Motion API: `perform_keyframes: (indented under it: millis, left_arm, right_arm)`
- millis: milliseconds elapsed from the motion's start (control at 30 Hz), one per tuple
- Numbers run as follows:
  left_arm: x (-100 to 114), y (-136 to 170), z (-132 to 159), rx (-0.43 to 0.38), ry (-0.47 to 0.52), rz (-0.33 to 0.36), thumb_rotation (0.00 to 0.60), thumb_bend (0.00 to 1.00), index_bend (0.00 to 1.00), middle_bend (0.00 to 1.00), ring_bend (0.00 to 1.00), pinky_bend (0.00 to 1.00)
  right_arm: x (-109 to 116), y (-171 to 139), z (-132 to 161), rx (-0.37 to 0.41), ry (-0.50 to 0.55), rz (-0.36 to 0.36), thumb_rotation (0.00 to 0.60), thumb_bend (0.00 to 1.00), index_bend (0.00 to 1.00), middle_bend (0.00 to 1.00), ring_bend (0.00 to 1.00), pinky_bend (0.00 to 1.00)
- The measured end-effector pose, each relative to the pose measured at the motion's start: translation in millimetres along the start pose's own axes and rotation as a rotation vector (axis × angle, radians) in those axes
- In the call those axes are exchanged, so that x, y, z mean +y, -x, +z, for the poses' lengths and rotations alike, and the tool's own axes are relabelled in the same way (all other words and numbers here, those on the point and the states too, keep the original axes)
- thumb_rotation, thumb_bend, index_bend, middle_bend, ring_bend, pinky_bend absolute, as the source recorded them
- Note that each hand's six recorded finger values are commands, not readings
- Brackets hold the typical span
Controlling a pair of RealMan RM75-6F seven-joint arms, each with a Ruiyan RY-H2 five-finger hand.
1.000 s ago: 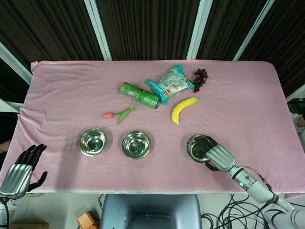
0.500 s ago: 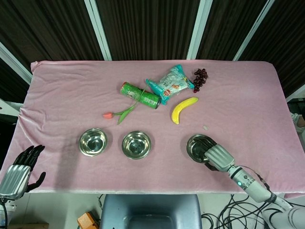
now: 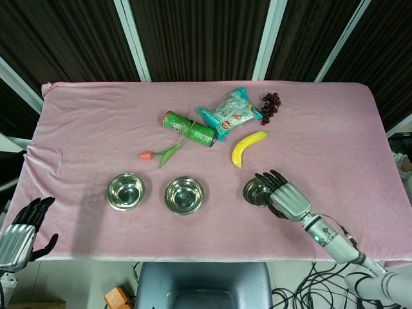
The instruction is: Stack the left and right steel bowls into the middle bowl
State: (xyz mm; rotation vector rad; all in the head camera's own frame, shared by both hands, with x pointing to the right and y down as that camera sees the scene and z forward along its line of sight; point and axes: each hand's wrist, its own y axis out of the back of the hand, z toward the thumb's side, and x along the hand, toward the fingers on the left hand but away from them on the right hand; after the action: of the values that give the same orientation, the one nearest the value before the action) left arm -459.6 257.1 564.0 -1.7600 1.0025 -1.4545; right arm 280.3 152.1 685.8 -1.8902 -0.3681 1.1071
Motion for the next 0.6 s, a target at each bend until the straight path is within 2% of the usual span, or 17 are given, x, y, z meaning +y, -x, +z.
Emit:
perform_keyframes:
  millis: [167,367,467,600]
  left_arm:
    - [1.8,1.4,-1.6,0.002,0.002,0.003,0.600,0.37,0.00,0.08,0.05,0.15]
    - [5.7,2.2,-5.5,0.012,0.013,0.014,0.600,0.37,0.00,0.09,0.05,0.15]
    - [7.0,2.6,-6.3,0.012,0.018,0.015,0.600,0.37,0.00,0.09,0.05,0.15]
    - [8.5,4.4,-7.0,0.011,0.022,0.019,0.600,0.37,0.00,0.08,0.05,0.14]
  right_arm:
    - [26.3,20.2,6.5,-0.006,0.021,-0.061,0.600,0.57,0.73,0.00,0.00,0.00]
    - [61.9,43.2,27.6,0.016,-0.010,-0.138,0.600,0.57,0.73,0.00,0.00,0.00]
    - [79.3,56.1,43.5,0.030,-0.035,-0.178,0.600,0.57,0.73,0.00,0.00,0.00]
    - [96.4,78.9,81.1,0.075,-0.052,-0.235,0.600,0.57,0.73,0.00,0.00,0.00]
